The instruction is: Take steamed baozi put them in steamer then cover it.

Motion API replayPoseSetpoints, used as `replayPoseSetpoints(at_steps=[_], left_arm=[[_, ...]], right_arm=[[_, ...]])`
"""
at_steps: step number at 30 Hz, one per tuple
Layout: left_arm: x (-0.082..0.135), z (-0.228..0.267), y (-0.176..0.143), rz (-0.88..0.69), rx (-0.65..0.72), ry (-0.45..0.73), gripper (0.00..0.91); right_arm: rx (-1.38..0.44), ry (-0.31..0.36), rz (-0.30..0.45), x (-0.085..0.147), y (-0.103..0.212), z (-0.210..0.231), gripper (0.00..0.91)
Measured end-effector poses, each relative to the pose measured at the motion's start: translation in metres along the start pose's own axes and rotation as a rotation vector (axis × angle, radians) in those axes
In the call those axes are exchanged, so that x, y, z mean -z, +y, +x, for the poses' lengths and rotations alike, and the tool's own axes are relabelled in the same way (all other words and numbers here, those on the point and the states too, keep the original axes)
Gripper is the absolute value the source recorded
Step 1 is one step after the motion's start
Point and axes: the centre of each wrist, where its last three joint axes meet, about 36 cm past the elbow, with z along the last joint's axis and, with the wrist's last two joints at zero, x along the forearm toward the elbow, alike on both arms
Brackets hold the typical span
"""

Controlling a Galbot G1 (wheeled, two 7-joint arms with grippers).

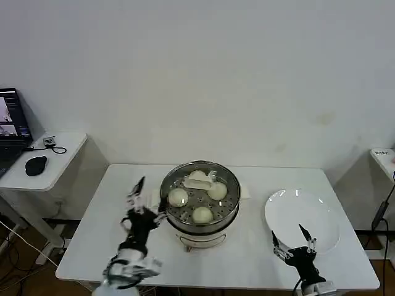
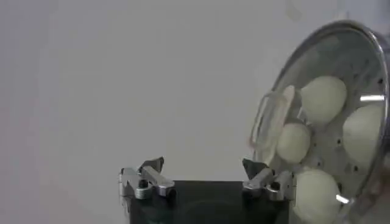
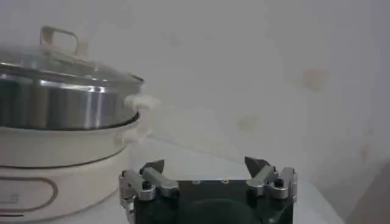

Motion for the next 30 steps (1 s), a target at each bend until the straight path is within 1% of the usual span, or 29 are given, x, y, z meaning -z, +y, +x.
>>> replayPoseSetpoints(at_steps=[5, 8, 12, 18, 30], left_arm=[[-0.046, 0.019, -0.005, 0.271, 0.026, 0.052, 0.907], [-0.064, 0.033, -0.006, 0.418, 0.052, 0.103, 0.907], [-0.082, 0.052, -0.009, 0.549, 0.085, 0.165, 0.907], [-0.100, 0.071, -0.015, 0.666, 0.109, 0.228, 0.907], [-0.116, 0.089, -0.023, 0.796, 0.150, 0.285, 0.907]], right_arm=[[0.008, 0.011, -0.011, 0.003, -0.004, 0.008, 0.907], [0.012, 0.021, -0.024, 0.005, -0.006, 0.014, 0.907], [0.025, 0.044, -0.046, 0.006, -0.008, 0.023, 0.907], [0.045, 0.083, -0.078, 0.003, -0.009, 0.035, 0.907], [0.061, 0.116, -0.131, 0.005, -0.003, 0.046, 0.907]])
